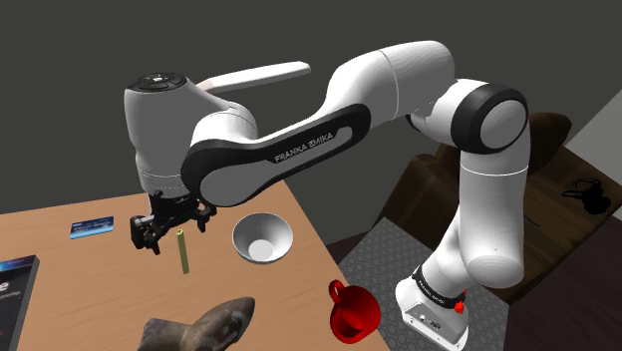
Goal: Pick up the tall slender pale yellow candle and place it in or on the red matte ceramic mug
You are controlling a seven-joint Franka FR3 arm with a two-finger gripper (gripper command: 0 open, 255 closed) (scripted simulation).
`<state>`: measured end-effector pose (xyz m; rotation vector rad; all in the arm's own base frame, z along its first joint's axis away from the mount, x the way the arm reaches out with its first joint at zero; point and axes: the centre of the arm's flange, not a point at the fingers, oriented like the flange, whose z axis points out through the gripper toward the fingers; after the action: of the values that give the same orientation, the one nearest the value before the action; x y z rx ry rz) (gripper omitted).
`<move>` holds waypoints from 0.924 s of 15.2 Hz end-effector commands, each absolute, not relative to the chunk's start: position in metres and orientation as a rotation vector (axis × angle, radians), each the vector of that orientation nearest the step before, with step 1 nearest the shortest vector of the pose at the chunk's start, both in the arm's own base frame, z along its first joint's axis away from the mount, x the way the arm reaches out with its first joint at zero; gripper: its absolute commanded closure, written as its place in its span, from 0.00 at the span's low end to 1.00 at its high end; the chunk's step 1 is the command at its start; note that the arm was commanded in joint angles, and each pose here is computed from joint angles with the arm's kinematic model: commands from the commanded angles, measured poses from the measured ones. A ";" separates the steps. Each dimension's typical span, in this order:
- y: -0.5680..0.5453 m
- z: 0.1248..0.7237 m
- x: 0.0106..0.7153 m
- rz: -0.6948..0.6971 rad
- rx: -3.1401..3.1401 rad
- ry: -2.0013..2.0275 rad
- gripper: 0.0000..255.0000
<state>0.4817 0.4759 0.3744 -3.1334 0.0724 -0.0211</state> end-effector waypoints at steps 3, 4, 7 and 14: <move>0.476 0.374 0.482 -0.022 -3.133 0.072 0.00; 0.476 0.374 0.482 -0.022 -3.133 0.072 0.00; 0.476 0.374 0.482 -0.022 -3.133 0.072 1.00; 0.476 0.374 0.482 -0.022 -3.133 0.072 1.00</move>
<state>0.4818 0.4762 0.3738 -3.1332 0.0724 -0.0218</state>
